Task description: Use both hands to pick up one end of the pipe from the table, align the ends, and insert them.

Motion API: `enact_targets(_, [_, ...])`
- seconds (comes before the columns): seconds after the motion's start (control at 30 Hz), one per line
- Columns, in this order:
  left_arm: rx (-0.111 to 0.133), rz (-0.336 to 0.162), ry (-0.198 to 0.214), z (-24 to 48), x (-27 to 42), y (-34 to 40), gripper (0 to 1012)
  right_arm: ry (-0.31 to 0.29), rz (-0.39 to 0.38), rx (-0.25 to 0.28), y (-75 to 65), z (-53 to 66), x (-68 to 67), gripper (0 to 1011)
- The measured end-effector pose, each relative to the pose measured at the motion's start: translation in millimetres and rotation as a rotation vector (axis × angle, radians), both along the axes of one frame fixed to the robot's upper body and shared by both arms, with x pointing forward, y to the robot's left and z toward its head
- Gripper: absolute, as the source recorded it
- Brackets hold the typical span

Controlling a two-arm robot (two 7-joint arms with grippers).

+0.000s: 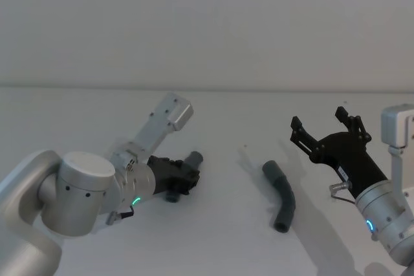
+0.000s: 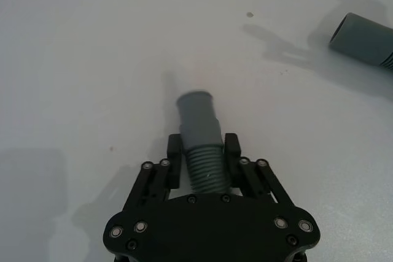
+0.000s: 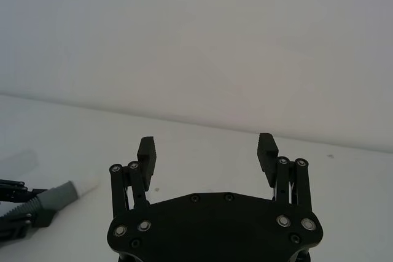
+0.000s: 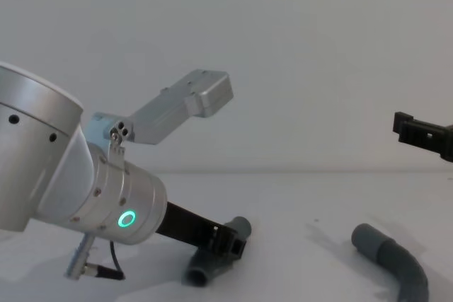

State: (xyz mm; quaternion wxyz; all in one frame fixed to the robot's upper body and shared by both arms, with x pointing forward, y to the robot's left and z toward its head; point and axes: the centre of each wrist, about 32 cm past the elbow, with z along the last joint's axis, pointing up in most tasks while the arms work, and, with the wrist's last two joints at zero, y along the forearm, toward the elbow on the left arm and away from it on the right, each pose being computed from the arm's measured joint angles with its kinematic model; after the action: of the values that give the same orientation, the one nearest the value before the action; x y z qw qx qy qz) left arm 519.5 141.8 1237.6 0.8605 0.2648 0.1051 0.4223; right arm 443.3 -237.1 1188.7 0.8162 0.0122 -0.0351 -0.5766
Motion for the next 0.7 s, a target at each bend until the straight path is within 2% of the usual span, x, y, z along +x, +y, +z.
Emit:
enact_targets(0.03, [0.0, 0.0, 0.0, 0.0, 0.0, 0.0, 375, 0.0, 0.0, 0.0, 0.0, 0.0, 0.0, 1000])
enact_targets(0.13, [0.001, 0.001, 0.001, 0.0, -0.1, -0.1, 346, 0.0, 0.0, 0.0, 0.0, 0.0, 0.0, 1000])
enact_targets(0.33, [0.001, 0.001, 0.001, 0.1, -0.3, -0.2, 345, 0.008, 0.001, -0.007, -0.2, 1.1, -0.8, 1000])
enact_targets(0.7, [0.001, 0.002, 0.002, 0.0, -0.5, -0.4, 345, 0.093, 0.005, -0.063, -0.8, 14.5, -8.2, 1000])
